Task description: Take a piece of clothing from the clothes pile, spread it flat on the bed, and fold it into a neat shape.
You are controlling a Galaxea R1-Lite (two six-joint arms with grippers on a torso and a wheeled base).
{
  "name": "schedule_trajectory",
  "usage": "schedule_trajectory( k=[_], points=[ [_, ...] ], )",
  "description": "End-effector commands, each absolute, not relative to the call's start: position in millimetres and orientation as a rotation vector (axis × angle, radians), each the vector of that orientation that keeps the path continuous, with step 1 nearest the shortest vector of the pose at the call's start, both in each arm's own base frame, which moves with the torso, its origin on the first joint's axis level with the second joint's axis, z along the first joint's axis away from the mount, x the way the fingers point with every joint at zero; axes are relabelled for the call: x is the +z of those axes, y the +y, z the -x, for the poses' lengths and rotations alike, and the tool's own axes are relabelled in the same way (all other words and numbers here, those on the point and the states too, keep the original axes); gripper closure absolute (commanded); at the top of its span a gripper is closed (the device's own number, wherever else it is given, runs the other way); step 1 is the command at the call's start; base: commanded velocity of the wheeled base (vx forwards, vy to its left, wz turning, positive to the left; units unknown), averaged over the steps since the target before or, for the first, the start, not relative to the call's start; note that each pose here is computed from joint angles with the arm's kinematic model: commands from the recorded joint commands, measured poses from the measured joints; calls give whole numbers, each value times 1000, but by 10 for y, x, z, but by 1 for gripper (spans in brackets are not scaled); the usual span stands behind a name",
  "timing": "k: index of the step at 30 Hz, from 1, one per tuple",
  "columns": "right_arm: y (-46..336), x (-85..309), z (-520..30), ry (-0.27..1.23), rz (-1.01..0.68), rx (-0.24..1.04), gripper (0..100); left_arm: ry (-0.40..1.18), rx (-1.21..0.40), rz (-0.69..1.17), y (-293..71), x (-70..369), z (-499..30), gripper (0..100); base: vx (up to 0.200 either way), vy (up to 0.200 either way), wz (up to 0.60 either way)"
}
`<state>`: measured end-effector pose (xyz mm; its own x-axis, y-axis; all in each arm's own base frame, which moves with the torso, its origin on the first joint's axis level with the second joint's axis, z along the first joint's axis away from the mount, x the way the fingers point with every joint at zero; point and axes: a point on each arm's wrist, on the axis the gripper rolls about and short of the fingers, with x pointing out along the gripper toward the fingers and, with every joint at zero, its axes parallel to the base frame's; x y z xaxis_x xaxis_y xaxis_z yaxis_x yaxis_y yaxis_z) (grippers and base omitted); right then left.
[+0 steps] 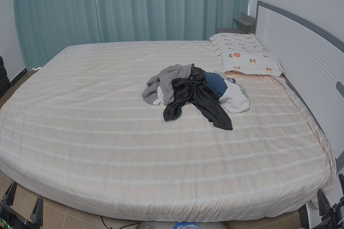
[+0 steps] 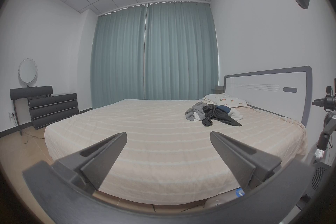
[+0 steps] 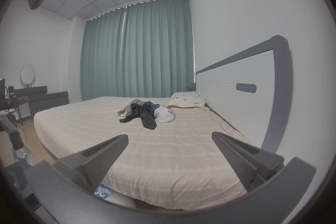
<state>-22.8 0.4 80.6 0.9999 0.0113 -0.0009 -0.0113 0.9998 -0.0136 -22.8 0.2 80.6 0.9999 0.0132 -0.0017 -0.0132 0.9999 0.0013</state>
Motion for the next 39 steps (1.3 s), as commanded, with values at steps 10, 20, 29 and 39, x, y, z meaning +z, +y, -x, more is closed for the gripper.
schedule_trajectory(
  k=[10,20,29,39],
  points=[
    [7,1671,289,-107,-46,4,0,5,14,-2,2,759,226,0,0,0,0],
    [70,1494,-510,390,-25,205,0,5,14,-2,2,759,226,0,0,0,0],
    [258,1402,-1674,587,-76,261,0,5,14,-2,2,759,226,0,0,0,0],
    [588,600,-3141,630,-126,154,0,5,14,-2,2,759,226,0,0,0,0]
  ],
)
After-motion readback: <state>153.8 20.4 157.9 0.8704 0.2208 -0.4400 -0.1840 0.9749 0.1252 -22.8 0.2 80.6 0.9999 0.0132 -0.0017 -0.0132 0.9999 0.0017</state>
